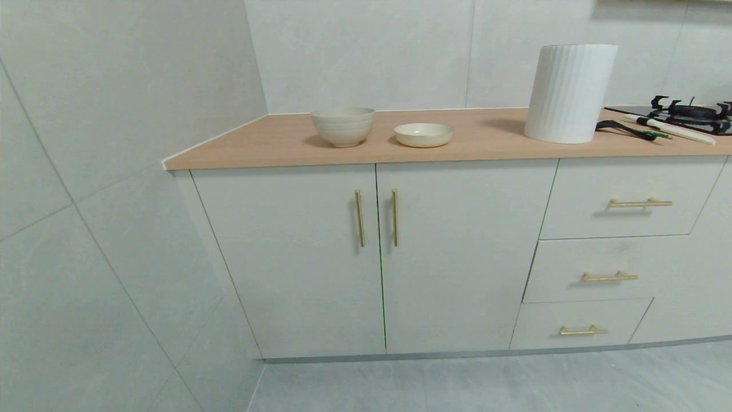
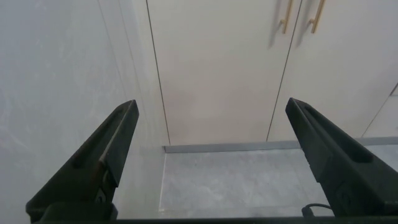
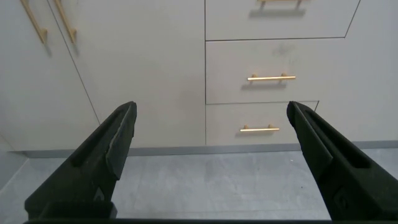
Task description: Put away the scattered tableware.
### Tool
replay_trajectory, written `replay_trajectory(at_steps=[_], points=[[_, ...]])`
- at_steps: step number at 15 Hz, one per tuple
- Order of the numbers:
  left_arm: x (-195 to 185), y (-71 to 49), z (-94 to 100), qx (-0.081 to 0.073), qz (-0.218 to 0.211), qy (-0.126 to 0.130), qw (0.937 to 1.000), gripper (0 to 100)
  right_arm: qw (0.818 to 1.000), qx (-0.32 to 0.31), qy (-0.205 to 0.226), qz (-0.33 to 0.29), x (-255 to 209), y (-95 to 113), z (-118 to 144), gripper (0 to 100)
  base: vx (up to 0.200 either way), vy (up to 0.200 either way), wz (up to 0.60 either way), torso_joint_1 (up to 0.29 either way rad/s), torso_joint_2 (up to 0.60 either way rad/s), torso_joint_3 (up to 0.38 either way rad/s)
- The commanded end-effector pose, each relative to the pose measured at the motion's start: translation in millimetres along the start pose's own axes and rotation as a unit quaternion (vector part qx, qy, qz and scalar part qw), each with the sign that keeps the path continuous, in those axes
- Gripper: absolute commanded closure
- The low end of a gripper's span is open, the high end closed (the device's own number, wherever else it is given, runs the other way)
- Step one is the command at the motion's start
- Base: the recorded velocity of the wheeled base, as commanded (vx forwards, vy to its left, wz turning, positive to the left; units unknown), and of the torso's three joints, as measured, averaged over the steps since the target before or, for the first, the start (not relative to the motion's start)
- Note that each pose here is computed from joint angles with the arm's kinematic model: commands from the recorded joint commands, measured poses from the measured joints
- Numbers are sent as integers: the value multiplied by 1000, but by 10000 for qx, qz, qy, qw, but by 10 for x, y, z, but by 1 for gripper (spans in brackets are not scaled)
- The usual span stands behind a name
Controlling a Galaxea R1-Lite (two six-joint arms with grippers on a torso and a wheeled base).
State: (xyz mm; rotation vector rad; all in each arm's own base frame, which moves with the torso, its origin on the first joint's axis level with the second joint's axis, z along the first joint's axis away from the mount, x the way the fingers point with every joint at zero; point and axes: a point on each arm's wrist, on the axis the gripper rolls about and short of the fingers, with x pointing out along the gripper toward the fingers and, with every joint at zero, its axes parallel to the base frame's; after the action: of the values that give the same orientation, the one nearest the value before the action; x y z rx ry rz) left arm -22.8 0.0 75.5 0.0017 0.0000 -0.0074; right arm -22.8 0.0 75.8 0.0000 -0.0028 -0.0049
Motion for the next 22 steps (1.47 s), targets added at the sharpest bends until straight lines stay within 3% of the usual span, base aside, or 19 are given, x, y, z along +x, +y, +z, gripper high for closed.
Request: replay_trajectory(at_steps=[1,8,22], points=[[0,0,0,-1,-1,0,10000,0,10000,0,6,1,1,0,1,0,200,0,0,2,7,2],[0,0,0,-1,-1,0,10000,0,10000,-8,6,1,1,0,1,0,200,0,0,2,4,4],[1,0,0,-9,-1,8,10000,0,10000,-8,6,1,1,0,1,0,0,0,86,0,1,0]])
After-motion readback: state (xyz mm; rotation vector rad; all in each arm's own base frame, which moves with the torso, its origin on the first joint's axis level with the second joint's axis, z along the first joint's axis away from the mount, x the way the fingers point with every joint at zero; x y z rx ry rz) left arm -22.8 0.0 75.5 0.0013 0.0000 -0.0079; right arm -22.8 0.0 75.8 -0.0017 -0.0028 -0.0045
